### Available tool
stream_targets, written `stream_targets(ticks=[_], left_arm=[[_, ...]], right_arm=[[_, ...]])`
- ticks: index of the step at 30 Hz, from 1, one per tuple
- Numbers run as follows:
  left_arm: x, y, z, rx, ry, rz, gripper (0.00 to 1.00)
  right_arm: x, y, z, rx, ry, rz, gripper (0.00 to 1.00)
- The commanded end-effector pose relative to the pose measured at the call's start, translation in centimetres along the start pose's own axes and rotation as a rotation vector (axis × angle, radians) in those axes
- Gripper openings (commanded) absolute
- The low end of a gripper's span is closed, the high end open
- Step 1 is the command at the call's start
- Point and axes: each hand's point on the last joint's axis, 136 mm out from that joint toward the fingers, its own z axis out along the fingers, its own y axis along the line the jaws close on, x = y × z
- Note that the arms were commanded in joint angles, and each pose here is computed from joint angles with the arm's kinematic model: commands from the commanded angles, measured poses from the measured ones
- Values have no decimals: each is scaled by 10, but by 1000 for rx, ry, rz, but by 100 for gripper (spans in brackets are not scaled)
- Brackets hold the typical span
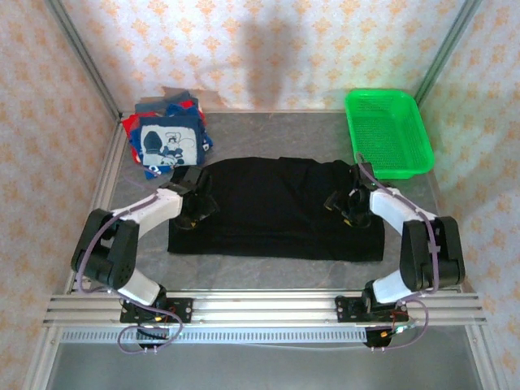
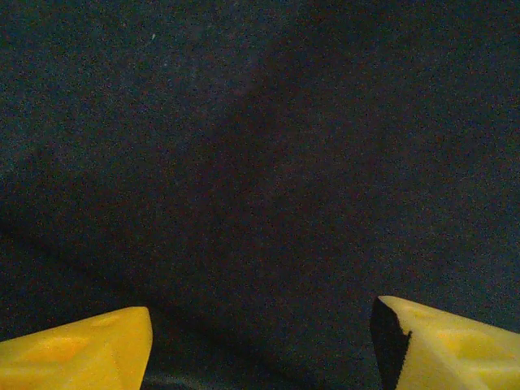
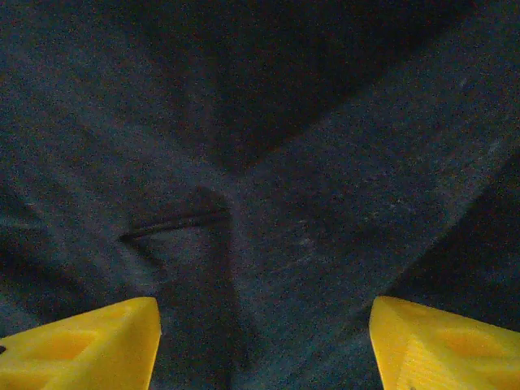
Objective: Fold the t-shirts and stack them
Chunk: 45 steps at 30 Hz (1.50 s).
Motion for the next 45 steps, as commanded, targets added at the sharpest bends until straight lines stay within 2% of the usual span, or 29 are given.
stream_targets(ticks=[1, 7, 12, 17, 21, 25, 30, 33, 40, 42, 43, 45], left_arm=[[-10, 7, 3, 1, -41, -34, 71], [8, 55, 15, -136, -42, -53, 71], [27, 80, 23, -170, -18, -49, 71], [38, 93, 12, -175, -19, -82, 71], [39, 91, -1, -143, -31, -94, 71], [16, 59, -24, -41, -79, -78, 75], [-32, -6, -75, 99, -148, 2, 78], [-59, -49, -108, 208, -202, 88, 80], [-94, -130, -161, 415, -268, 297, 85], [-97, -152, -181, 487, -300, 371, 87], [-97, -159, -188, 508, -311, 397, 95], [-97, -170, -202, 540, -325, 455, 97]], right_arm=[[-1, 2, 8, -32, -25, 34, 69], [24, -28, 12, 39, 2, 61, 70], [39, -43, 10, 62, 6, 85, 70], [57, -56, 10, 101, 34, 81, 70], [55, -56, 3, 102, 10, 73, 70], [33, -34, -21, 70, -60, 13, 70], [-7, 19, -65, -26, -159, -118, 71], [-29, 55, -79, -72, -165, -229, 72], [-70, 146, -64, -200, -35, -428, 69], [-78, 166, -53, -192, -26, -503, 68], [-80, 173, -47, -183, -17, -534, 68], [-86, 182, -29, -142, 7, -600, 67]])
